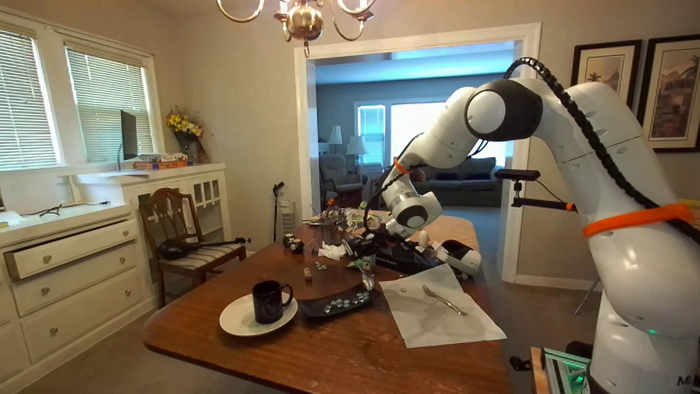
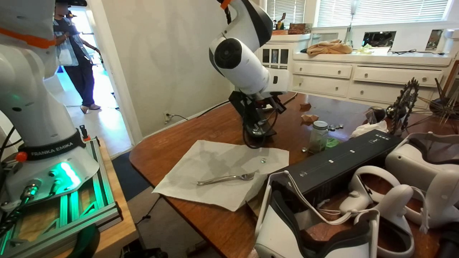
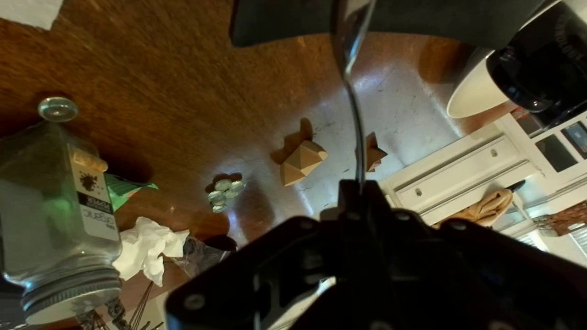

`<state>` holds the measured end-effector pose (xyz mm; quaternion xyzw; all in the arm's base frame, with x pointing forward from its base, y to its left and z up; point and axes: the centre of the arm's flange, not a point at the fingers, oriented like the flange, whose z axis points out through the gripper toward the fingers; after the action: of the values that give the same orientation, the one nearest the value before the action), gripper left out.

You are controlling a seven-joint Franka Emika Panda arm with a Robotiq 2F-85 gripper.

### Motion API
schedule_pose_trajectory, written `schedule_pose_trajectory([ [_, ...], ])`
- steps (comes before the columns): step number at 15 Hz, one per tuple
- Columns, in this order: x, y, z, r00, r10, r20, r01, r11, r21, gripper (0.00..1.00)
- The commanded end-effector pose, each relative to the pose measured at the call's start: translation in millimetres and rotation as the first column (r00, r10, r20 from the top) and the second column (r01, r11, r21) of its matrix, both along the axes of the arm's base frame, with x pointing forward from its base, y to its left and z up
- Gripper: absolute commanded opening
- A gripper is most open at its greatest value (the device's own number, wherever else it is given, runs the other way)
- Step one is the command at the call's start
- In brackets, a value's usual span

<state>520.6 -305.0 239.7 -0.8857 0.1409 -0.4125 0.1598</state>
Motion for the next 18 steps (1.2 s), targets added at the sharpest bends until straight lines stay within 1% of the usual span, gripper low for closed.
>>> schedule_pose_trajectory([
  [1, -17, 8, -13, 0.997, -0.058, 0.053, 0.059, 0.998, -0.005, 0.01],
  [4, -24, 8, -24, 0.993, -0.096, 0.065, 0.096, 0.995, 0.0, 0.01],
  [8, -29, 12, -36, 0.989, -0.121, 0.087, 0.124, 0.992, -0.034, 0.01],
  [10, -31, 13, -36, 0.983, -0.138, 0.118, 0.146, 0.987, -0.061, 0.01],
  [13, -29, 15, -39, 0.971, -0.175, 0.163, 0.19, 0.979, -0.078, 0.01],
  [16, -26, 17, -45, 0.959, -0.2, 0.201, 0.219, 0.973, -0.078, 0.01],
  [18, -24, 18, -52, 0.954, -0.203, 0.219, 0.22, 0.974, -0.059, 0.01],
])
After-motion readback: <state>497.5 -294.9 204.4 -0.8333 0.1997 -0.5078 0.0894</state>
